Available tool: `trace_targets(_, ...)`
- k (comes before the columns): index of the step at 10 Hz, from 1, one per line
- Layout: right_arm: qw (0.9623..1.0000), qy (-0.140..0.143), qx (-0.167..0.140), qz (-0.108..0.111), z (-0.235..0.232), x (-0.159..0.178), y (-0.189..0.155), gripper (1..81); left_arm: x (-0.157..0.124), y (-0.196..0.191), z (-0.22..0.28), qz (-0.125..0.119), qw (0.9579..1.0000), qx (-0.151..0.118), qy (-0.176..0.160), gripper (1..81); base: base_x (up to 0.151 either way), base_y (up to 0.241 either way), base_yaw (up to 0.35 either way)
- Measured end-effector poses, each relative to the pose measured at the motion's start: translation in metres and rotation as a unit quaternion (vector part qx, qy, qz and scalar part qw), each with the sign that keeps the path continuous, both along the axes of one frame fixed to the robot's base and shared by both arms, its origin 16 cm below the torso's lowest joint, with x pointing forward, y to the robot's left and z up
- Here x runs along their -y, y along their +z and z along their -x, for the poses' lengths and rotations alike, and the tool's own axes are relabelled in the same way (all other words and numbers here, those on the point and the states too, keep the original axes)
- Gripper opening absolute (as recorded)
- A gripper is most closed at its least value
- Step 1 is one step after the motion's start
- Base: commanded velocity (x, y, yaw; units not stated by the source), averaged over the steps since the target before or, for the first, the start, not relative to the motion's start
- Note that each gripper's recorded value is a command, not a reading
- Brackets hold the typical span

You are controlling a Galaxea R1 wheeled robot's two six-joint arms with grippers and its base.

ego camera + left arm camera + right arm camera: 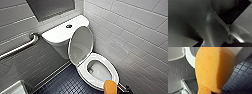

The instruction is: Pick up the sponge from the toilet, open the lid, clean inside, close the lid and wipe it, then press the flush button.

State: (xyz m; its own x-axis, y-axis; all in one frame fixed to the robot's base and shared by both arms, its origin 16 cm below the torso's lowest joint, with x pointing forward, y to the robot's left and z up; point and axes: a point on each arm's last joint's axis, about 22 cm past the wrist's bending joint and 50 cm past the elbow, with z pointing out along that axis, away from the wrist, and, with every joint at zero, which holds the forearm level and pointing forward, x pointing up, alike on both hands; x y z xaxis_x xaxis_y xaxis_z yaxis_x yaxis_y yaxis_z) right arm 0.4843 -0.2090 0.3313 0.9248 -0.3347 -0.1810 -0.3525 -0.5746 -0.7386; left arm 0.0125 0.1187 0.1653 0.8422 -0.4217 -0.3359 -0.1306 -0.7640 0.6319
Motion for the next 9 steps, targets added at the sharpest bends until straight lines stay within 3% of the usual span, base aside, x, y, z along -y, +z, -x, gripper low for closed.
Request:
trace_targets(3,0.9988,-0.030,-0.012,0.036,0.041,0.053,0.014,1.0,0.000,0.000,0.000,0.000,1.0000,0.000,0.000,81.1,0.000,0.000,0.000)
trace_targets(5,0.9954,-0.049,-0.030,0.077,0.073,0.102,0.025,1.0,-0.003,-0.002,-0.004,-0.001,1.0000,0.002,0.000,81.1,0.000,0.000,0.000)
trace_targets(6,0.9932,-0.051,-0.055,0.089,0.102,0.115,0.026,1.0,-0.003,-0.003,-0.008,0.000,1.0000,0.005,0.000,81.1,0.000,0.000,0.000)
trace_targets(8,0.9887,-0.048,-0.107,0.093,0.161,0.116,0.028,1.0,-0.008,0.001,-0.018,0.007,0.9999,0.009,0.003,81.1,0.000,0.000,0.000)
trace_targets(9,0.9837,-0.047,-0.139,0.103,0.200,0.122,0.029,1.0,-0.012,0.010,-0.021,0.011,0.9999,0.008,0.005,81.1,0.000,0.000,0.000)
